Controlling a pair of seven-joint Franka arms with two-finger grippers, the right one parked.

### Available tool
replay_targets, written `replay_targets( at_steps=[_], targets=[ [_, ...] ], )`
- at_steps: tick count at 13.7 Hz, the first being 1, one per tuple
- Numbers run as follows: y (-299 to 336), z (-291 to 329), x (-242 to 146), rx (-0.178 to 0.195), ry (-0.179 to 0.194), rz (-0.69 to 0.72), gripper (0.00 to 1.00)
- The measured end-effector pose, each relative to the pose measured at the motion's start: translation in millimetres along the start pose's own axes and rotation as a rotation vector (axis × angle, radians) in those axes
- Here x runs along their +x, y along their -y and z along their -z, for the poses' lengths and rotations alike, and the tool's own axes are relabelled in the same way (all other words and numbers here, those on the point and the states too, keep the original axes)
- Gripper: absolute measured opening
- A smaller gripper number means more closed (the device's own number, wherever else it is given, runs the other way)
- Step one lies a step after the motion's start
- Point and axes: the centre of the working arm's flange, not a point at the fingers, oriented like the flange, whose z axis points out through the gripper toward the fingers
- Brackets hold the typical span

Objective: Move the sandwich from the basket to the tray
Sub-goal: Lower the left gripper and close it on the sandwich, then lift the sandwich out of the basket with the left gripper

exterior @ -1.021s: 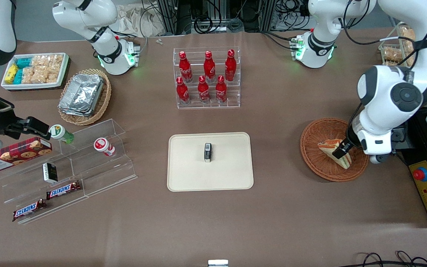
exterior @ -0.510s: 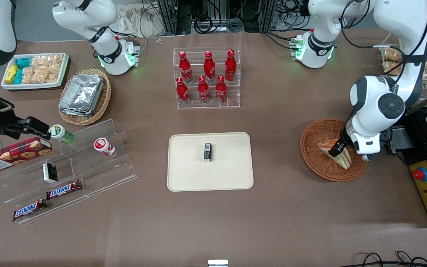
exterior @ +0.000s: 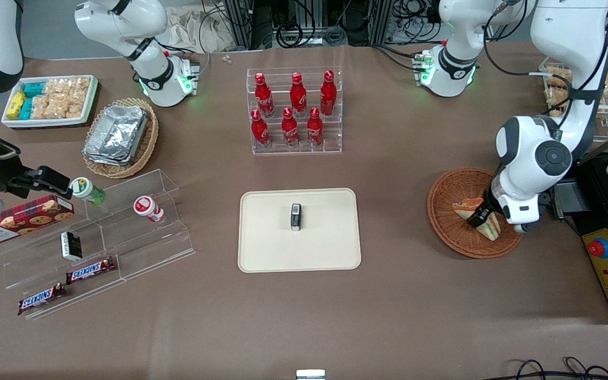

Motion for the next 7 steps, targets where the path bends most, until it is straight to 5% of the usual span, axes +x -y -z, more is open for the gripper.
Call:
replay_targets(
  at_steps=[4,7],
  targets=[
    [1,-5,2,-0.002,-0.002,0.004,0.41],
    [-3,8,6,-0.001,-0.003,0.004,0.31]
  ],
)
